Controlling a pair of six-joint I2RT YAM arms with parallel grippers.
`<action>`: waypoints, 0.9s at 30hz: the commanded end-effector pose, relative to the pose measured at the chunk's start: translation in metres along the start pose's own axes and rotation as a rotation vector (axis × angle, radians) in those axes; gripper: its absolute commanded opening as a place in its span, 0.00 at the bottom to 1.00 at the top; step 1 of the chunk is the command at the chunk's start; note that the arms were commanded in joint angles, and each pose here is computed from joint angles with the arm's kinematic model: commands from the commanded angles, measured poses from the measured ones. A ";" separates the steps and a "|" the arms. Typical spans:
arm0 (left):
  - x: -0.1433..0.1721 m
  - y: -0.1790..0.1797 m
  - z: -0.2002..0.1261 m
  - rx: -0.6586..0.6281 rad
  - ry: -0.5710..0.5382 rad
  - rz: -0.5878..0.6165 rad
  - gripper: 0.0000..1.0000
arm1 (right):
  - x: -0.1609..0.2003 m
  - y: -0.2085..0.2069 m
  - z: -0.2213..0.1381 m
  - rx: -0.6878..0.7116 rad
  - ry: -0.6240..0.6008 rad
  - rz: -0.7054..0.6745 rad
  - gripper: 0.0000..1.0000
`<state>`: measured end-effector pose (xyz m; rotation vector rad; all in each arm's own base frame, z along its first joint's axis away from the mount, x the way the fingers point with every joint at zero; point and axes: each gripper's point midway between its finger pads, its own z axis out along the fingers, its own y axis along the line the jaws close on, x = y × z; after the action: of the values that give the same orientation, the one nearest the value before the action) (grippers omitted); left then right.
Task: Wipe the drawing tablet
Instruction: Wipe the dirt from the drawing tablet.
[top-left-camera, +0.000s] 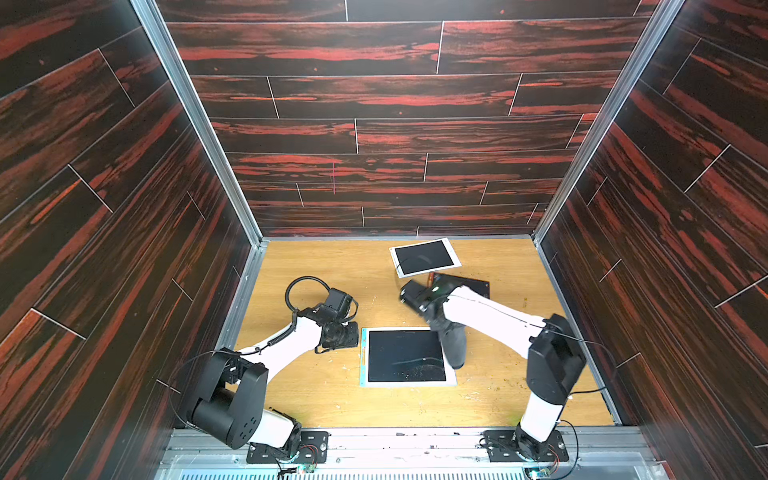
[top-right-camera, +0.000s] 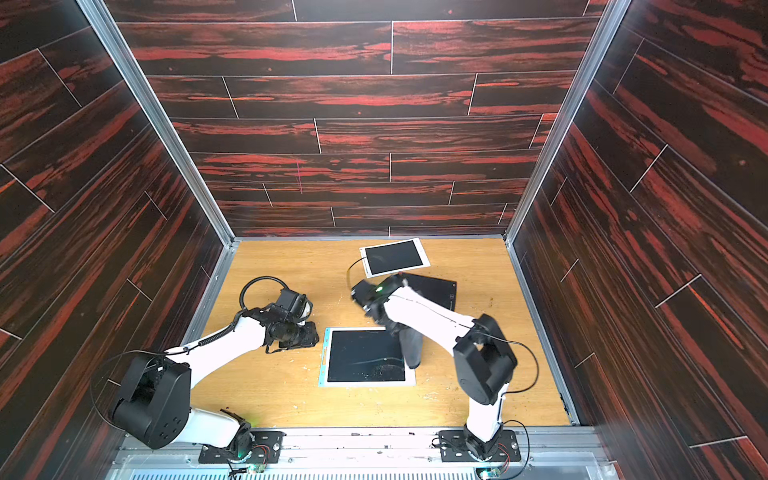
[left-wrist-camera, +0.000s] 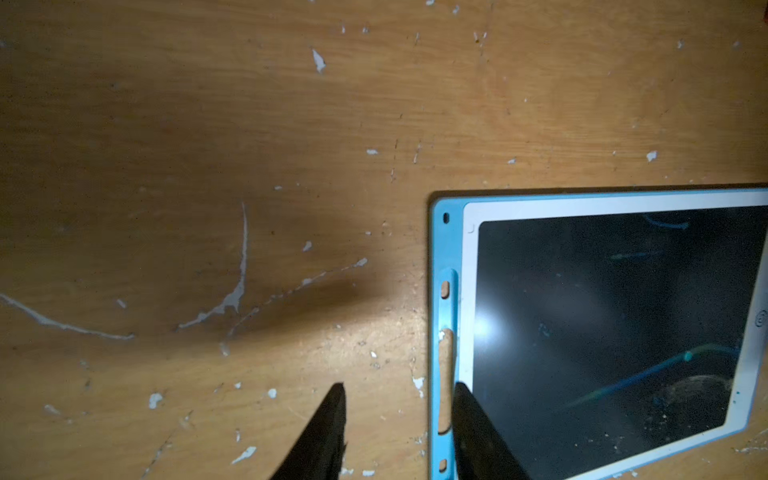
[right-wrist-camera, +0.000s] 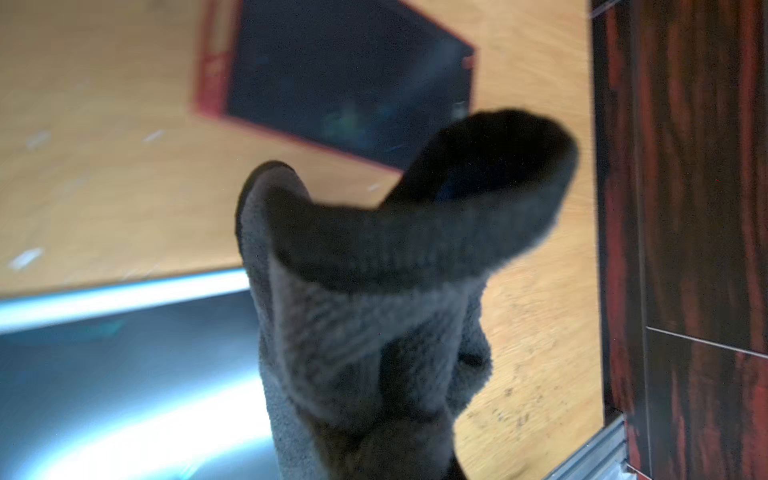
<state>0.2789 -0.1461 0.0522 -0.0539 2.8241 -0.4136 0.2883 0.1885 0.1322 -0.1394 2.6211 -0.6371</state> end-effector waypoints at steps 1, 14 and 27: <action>-0.004 0.000 0.000 0.008 -0.037 -0.011 0.43 | 0.009 0.032 -0.014 -0.047 0.004 -0.013 0.00; 0.007 0.005 0.001 0.031 -0.073 -0.042 0.44 | 0.037 0.185 -0.046 -0.269 0.026 -0.165 0.00; 0.019 0.012 -0.002 0.037 -0.093 -0.057 0.44 | 0.093 0.252 -0.051 -0.551 0.202 -0.179 0.00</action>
<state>0.2614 -0.1290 0.0360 -0.1816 2.7644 -0.4469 0.2011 0.3991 0.0400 -0.5173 2.8556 -0.1437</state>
